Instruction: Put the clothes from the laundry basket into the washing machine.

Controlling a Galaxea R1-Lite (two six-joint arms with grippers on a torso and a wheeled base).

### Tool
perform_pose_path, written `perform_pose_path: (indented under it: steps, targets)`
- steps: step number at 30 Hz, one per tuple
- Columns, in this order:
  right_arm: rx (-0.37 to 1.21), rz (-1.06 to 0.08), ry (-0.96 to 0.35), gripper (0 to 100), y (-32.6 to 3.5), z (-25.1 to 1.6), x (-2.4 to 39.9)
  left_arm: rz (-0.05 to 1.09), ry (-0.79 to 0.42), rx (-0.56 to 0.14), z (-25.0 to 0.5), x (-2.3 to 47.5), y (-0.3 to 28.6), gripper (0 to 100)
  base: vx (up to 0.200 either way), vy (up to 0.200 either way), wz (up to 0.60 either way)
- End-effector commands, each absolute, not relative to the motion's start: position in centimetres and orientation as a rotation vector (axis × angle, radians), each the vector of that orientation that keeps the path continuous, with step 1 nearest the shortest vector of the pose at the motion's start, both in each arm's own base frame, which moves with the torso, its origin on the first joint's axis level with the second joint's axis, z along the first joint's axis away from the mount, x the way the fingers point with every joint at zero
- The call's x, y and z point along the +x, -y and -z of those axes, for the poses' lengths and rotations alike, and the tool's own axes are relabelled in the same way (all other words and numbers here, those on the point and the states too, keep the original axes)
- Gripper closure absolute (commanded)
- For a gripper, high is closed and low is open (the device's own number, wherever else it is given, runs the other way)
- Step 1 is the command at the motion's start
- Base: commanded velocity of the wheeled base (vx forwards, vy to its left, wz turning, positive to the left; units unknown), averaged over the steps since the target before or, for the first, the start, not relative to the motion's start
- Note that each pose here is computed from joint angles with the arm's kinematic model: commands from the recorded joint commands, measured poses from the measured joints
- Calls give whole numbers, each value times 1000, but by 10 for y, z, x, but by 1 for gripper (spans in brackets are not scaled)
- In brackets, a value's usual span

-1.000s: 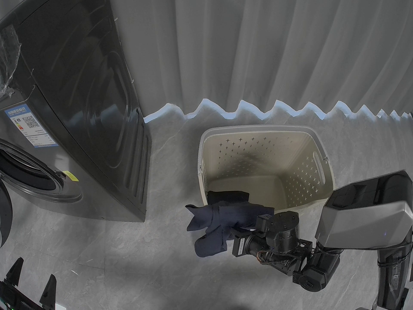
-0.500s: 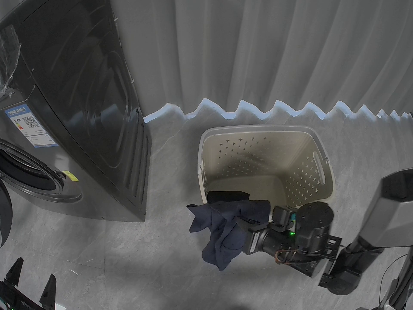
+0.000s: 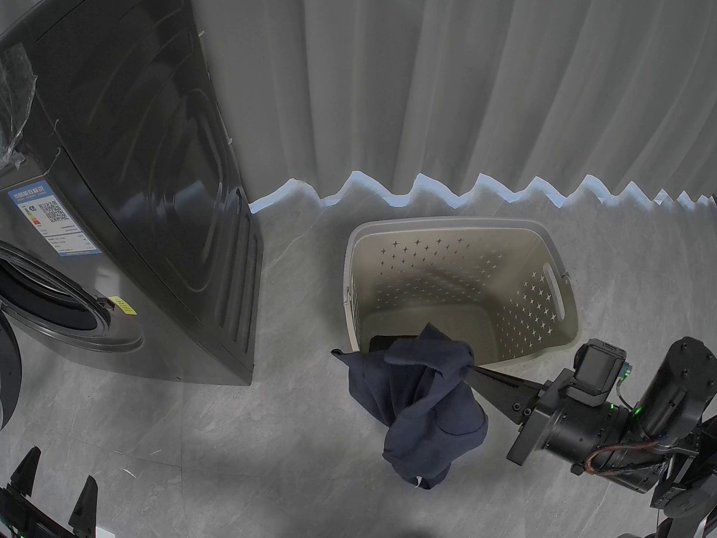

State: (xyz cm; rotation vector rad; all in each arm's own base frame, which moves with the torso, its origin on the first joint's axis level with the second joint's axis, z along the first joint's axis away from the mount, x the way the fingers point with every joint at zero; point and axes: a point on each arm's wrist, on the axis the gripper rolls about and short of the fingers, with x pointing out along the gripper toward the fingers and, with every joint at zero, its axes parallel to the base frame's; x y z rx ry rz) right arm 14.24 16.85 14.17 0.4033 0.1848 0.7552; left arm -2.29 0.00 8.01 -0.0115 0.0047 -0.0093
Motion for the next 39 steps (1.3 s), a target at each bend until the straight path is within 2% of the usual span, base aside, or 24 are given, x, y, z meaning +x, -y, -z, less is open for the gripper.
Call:
perform_pose_path:
  steps: [1,7,15,16,21,29,39]
  targets:
    - [378,-737,-226,100,-163,-131,141,11,-11,-11,-75,-22,0,0,0,0,0]
    - [313,-683,-360,100,-177,-92,159,11,-9,-11,-75,-23,0,0,0,0,0]
    - [289,-674,-387,100,-199,-56,180,11,-11,-11,-75,-22,0,0,0,0,0]
    - [284,-670,-391,0,-201,-52,182,11,-11,-11,-75,-22,0,0,0,0,0]
    - [259,-645,-415,0,-200,-42,188,11,-11,-11,-75,-22,0,0,0,0,0]
    - [166,-554,-475,0,-189,-9,210,11,-11,-12,-75,-22,0,0,0,0,0]
    - [117,-492,-461,0,-185,10,237,11,-9,-12,-76,-22,0,0,0,0,0]
